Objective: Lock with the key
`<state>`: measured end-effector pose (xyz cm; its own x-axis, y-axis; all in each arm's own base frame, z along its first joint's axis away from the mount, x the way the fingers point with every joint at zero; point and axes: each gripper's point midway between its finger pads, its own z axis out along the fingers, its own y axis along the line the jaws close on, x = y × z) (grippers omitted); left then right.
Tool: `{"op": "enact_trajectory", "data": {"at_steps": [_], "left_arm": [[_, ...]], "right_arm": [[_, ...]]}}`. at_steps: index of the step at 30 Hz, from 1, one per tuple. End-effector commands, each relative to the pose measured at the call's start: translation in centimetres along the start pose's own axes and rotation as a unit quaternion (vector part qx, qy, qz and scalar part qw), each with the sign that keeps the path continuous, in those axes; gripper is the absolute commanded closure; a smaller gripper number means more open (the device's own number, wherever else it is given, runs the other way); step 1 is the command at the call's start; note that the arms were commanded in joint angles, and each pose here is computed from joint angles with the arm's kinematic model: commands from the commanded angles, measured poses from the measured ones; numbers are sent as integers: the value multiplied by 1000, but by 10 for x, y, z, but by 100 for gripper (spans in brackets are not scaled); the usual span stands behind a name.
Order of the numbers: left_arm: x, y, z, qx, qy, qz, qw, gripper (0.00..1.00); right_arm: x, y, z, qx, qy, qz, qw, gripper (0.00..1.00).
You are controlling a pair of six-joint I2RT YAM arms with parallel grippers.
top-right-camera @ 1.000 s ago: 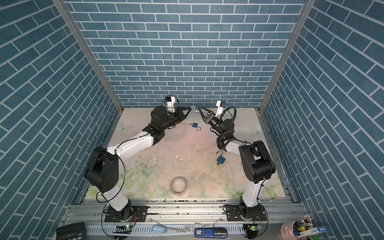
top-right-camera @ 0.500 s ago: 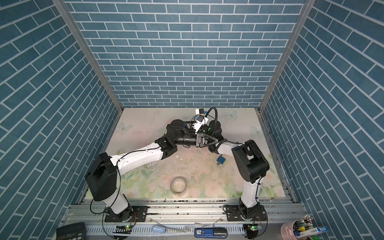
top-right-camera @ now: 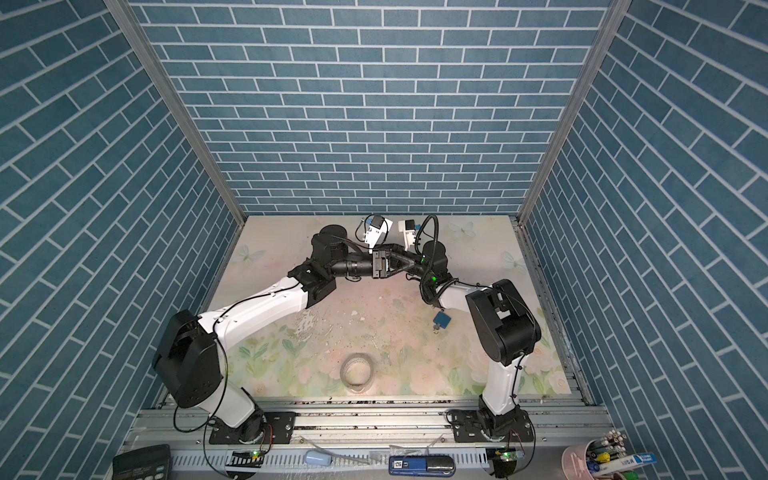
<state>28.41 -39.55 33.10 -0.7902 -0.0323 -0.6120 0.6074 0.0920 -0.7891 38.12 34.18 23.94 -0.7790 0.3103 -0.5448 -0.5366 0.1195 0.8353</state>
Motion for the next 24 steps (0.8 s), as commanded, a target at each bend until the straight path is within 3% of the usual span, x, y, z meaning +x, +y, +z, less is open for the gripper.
{"op": "enact_trajectory", "data": {"at_steps": [1,7,14,17,20,24], "left_arm": [[7,25,-18,-40,-2,-11,999,100],[21,68,-45,-151,-4,-31,988,100],[26,92,-48,-179,-14,-50,982,99],[24,104,-52,-186,-28,-64,980,90],[22,113,-54,-193,-36,-72,978,70],[12,118,-56,-193,-59,-80,976,57]], "right_arm": [[-23,16,-3,-5,-27,-47,999,100],[-37,11,-11,12,-57,-56,997,100],[-43,12,-9,-3,-79,-49,996,100],[-45,14,-10,-10,-85,-47,995,100],[-44,16,-11,-12,-87,-48,995,100],[-44,17,-14,-13,-91,-48,995,100]]}}
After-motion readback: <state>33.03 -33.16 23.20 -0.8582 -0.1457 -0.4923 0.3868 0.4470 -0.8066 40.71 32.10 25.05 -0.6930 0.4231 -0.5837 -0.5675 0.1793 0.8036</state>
